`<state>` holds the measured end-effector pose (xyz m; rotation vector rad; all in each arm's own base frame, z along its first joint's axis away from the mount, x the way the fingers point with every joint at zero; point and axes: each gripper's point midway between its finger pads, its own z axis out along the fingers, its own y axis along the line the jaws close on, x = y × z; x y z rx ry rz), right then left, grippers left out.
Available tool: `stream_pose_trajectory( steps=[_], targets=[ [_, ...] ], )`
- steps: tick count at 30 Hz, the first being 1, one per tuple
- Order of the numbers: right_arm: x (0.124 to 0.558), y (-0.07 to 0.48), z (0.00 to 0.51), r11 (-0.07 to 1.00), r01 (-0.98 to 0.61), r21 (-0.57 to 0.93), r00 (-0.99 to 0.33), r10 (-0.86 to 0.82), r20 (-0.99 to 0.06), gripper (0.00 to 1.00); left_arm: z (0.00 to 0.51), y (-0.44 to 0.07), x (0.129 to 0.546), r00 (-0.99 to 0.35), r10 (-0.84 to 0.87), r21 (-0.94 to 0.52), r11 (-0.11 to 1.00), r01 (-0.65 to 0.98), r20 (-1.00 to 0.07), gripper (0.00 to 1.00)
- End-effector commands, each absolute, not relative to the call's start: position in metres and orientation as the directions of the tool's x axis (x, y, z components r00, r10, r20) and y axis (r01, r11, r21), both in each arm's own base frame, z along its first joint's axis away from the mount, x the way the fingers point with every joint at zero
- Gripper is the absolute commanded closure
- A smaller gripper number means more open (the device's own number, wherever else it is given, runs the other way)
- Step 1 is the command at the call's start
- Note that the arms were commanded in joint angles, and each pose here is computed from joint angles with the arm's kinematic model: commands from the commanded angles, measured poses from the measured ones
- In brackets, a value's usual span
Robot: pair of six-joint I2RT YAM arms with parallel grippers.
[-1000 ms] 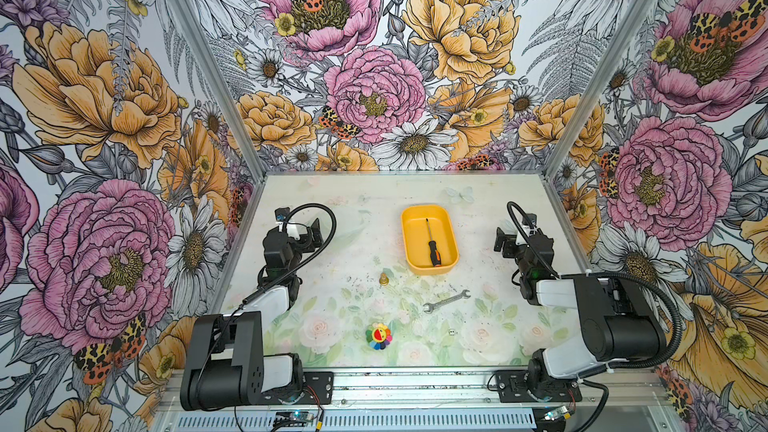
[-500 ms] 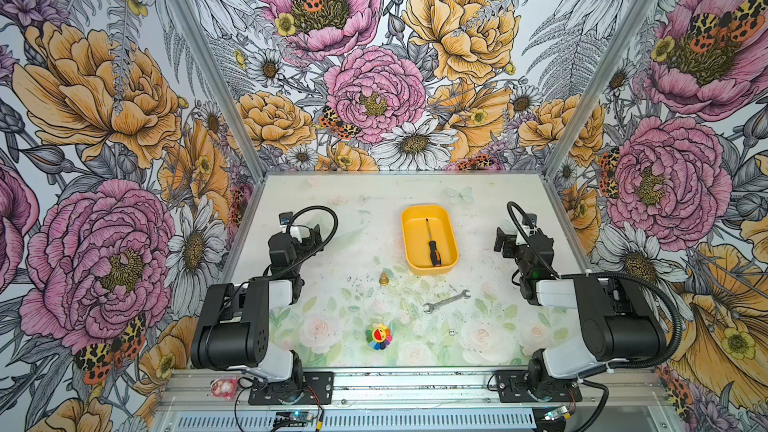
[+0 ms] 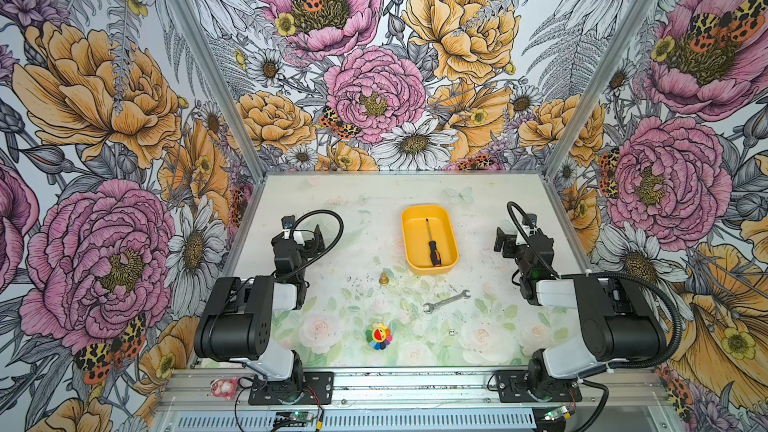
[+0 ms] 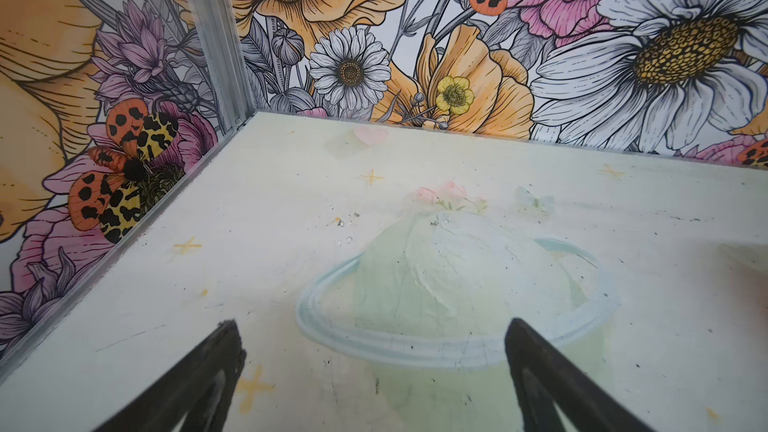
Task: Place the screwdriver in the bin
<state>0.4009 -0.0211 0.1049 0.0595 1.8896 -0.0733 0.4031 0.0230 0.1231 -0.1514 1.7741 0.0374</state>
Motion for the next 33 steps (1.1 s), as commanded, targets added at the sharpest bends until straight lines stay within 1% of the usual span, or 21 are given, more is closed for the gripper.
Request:
stream_pose_trajectory(
  steps=[1, 20, 33],
  targets=[
    [0.4037, -0.0213, 0.1111, 0.997, 0.078, -0.007, -0.286, 0.016, -0.958, 0.01, 0.1297, 0.0244, 0.4040, -0.172, -0.070, -0.047, 0.990, -0.136, -0.983, 0.01],
    [0.4035, -0.0209, 0.1111, 0.997, 0.078, -0.009, -0.285, 0.014, -0.958, 0.01, 0.1309, 0.0198, 0.4031, -0.169, -0.032, -0.006, 0.988, -0.155, -0.985, 0.01],
    [0.4038, -0.0207, 0.1112, 0.997, 0.078, -0.009, -0.285, 0.013, -0.958, 0.01, 0.1303, 0.0198, 0.4027, -0.171, -0.033, -0.006, 0.988, -0.156, -0.985, 0.01]
  ],
)
